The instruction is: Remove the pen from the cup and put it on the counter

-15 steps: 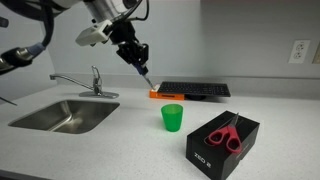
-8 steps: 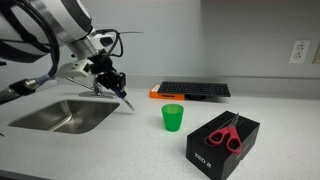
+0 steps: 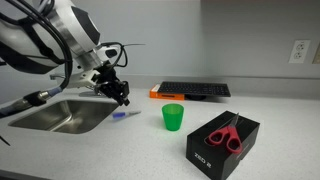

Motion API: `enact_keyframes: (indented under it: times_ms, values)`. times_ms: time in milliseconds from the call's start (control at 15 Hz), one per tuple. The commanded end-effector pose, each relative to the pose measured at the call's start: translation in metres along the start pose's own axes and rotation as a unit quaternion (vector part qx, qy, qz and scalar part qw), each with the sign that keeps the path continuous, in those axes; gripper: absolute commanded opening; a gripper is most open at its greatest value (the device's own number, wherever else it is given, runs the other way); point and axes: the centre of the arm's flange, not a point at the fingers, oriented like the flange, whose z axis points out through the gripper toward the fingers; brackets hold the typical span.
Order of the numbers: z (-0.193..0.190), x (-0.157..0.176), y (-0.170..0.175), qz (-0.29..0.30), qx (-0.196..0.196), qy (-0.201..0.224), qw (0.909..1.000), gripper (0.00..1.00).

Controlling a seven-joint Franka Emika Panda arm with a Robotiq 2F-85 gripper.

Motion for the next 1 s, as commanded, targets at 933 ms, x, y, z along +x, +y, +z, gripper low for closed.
enact_keyframes:
  times_ms: [933]
  values:
    - [0.028, 0.013, 0.01, 0.012, -0.004, -0.024, 0.9996, 1.0]
